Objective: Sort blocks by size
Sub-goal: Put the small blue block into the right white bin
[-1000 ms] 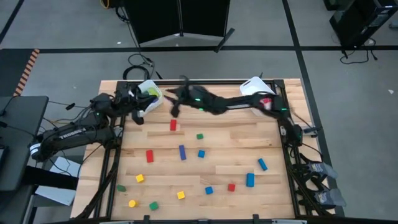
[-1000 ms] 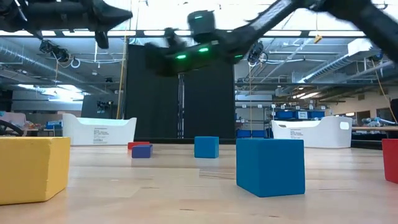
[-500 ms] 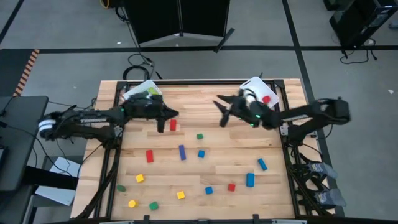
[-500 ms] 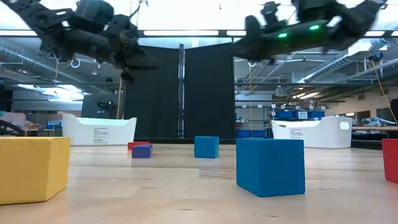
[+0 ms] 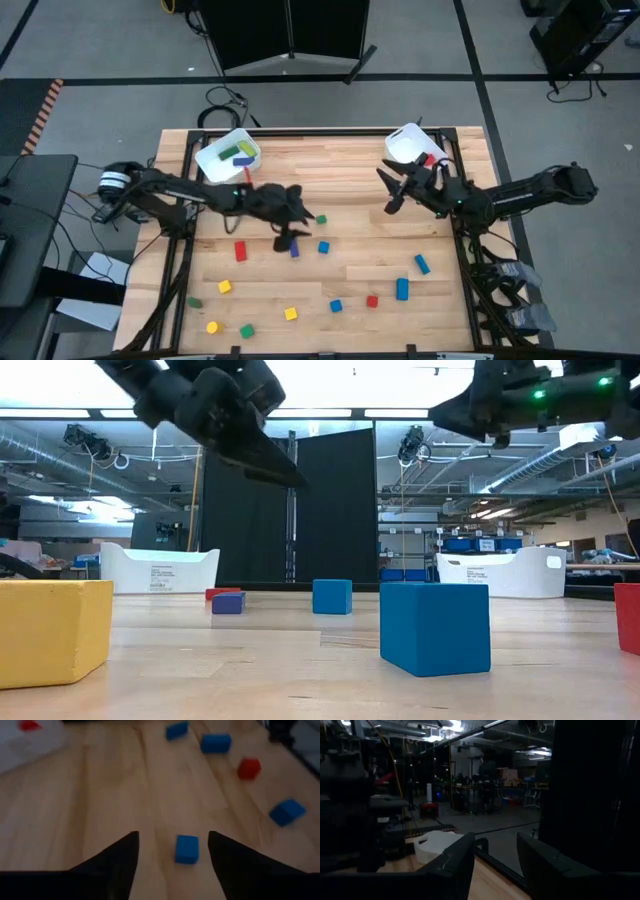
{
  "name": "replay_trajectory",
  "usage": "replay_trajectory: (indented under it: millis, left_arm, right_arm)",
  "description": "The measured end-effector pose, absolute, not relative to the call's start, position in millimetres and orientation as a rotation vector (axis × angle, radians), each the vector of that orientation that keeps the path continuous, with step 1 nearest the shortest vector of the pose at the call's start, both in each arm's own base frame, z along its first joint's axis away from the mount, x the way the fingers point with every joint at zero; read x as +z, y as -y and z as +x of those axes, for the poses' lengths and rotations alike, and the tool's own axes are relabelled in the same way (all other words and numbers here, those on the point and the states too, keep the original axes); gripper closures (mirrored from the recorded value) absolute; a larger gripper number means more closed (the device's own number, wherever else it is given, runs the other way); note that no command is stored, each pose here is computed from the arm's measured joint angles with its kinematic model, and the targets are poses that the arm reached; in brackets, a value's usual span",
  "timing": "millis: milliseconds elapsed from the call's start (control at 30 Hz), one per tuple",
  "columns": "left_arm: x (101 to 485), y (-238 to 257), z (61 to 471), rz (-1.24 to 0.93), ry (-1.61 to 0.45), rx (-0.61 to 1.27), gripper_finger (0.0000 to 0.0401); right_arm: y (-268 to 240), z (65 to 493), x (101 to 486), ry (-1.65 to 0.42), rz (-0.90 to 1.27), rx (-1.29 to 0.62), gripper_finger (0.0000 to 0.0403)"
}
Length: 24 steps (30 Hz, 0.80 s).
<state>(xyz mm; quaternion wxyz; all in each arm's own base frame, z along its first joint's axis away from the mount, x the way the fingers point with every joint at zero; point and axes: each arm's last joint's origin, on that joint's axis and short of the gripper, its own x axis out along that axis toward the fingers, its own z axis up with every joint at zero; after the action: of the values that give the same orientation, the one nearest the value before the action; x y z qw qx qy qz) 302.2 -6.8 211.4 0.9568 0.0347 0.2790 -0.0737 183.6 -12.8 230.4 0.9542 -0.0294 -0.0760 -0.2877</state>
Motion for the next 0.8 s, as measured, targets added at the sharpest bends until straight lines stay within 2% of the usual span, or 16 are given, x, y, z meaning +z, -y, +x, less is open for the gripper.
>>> replay_trajectory:
  millis: [167,800]
  left_arm:
    - [194.0,23.0,322.4,0.134,-0.666,-0.172,0.0127]
    - [134.7,32.8,347.2,0.091,-0.737,-0.217,0.013]
  right_arm:
    - [4.8,184.4,225.6,0.129,-0.058,-0.56,0.0244]
    - [-11.9,182.7,225.2,0.121,-0.048,-0.562,0.0244]
